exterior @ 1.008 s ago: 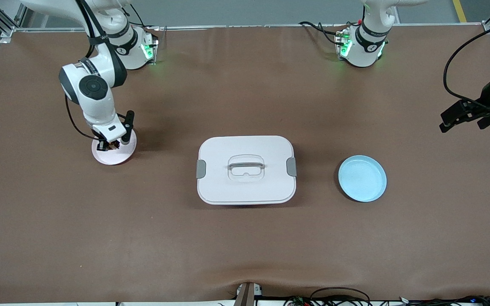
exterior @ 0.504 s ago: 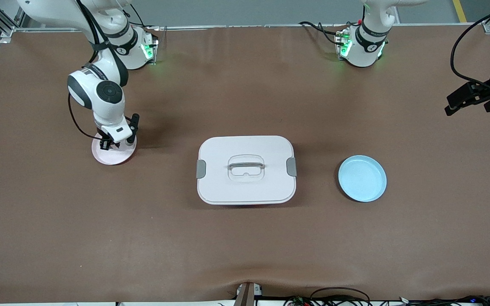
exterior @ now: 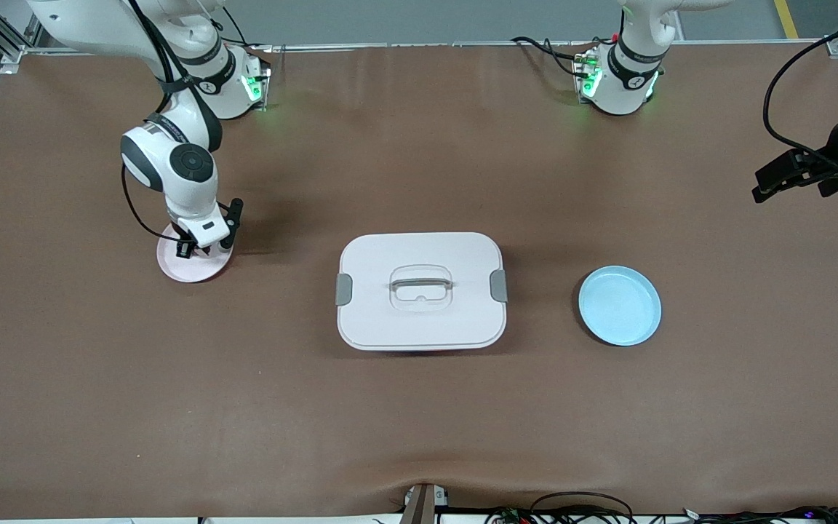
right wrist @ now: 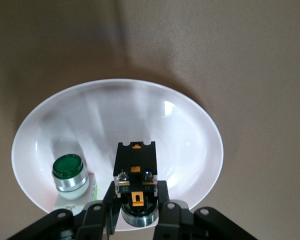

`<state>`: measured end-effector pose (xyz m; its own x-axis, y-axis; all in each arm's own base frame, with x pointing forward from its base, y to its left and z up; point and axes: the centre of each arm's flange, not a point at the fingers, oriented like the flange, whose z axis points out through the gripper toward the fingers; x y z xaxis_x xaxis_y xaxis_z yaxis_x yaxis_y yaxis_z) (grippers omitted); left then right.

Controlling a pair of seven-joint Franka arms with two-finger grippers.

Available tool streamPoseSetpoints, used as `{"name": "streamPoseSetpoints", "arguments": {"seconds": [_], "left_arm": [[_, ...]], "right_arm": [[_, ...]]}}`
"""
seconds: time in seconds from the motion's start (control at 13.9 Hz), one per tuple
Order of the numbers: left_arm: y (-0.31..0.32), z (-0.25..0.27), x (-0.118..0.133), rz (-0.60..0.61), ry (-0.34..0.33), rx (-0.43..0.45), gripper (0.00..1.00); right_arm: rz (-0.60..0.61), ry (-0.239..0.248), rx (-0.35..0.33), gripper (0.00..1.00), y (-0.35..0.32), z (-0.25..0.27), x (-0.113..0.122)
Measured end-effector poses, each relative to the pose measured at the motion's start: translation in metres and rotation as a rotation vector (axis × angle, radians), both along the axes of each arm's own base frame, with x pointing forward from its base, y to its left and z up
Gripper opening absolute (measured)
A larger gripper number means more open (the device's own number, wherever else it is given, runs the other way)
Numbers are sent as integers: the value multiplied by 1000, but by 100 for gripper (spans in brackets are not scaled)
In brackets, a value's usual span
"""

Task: Transfer orange switch to right arm and place
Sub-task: 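Lower the orange switch onto the white plate and open the right gripper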

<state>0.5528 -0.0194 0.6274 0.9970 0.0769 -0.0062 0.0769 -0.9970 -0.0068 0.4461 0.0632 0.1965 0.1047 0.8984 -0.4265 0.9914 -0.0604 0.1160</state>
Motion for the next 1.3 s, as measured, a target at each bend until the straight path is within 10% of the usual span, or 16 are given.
{"name": "streamPoseSetpoints", "arguments": {"seconds": [0.65,1.15,1.3], "left_arm": [[0,0,0,0,0,0,100],[1,0,0,2,0,0,100],[1,0,0,2,0,0,100]], "right_arm": [[0,9,3,34,2,-12,9],[-6,-6,4,100,1,-8,16],[-8,-12,3,100,1,-6,18]]}}
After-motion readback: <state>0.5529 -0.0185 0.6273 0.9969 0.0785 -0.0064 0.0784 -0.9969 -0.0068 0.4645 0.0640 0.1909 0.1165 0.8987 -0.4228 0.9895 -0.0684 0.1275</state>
